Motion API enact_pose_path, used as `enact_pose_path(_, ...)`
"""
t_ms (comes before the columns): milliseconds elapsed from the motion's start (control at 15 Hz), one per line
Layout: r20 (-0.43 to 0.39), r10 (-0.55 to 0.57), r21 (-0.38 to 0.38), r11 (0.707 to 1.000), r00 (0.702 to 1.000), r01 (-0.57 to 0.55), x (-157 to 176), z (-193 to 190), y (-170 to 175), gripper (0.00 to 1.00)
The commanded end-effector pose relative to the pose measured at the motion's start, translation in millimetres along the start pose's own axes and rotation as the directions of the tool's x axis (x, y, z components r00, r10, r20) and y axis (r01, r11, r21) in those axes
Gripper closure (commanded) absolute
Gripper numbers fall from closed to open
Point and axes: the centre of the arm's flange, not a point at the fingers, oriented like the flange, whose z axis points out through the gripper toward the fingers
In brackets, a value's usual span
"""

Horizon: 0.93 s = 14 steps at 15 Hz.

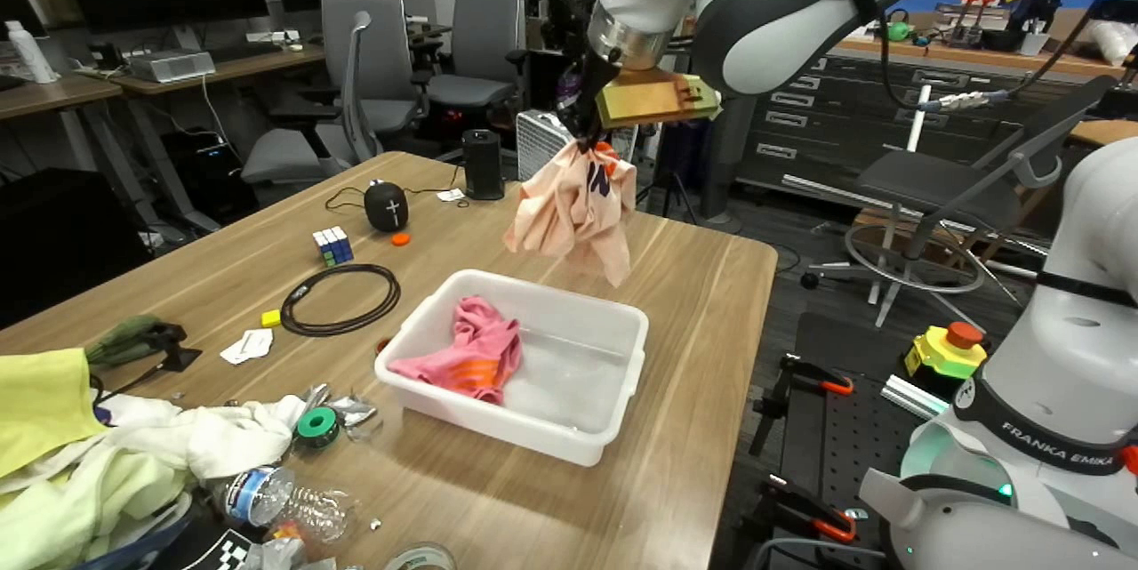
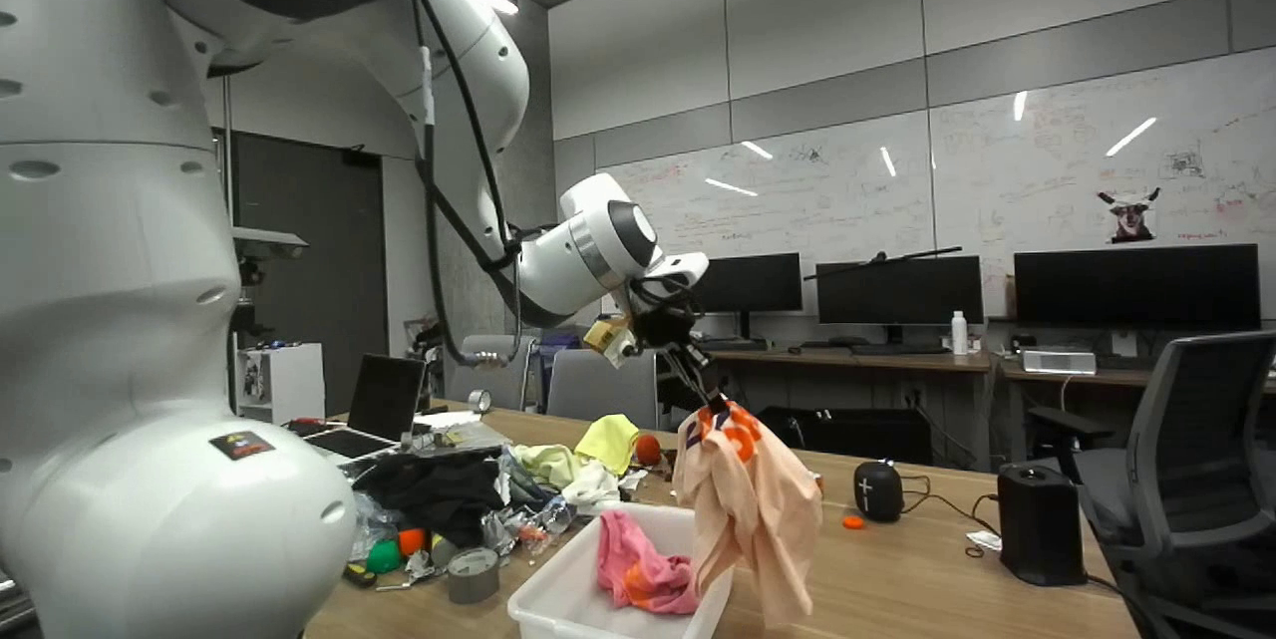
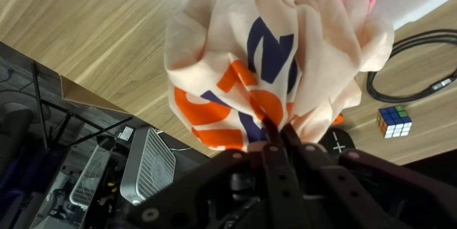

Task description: Pick up the cloths from the plastic container and put them on the table.

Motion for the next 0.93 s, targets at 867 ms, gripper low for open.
enact_pose_path(867,0.156,0.231,-0.396,0.905,0.96,-0.153,9,110,107,0.82)
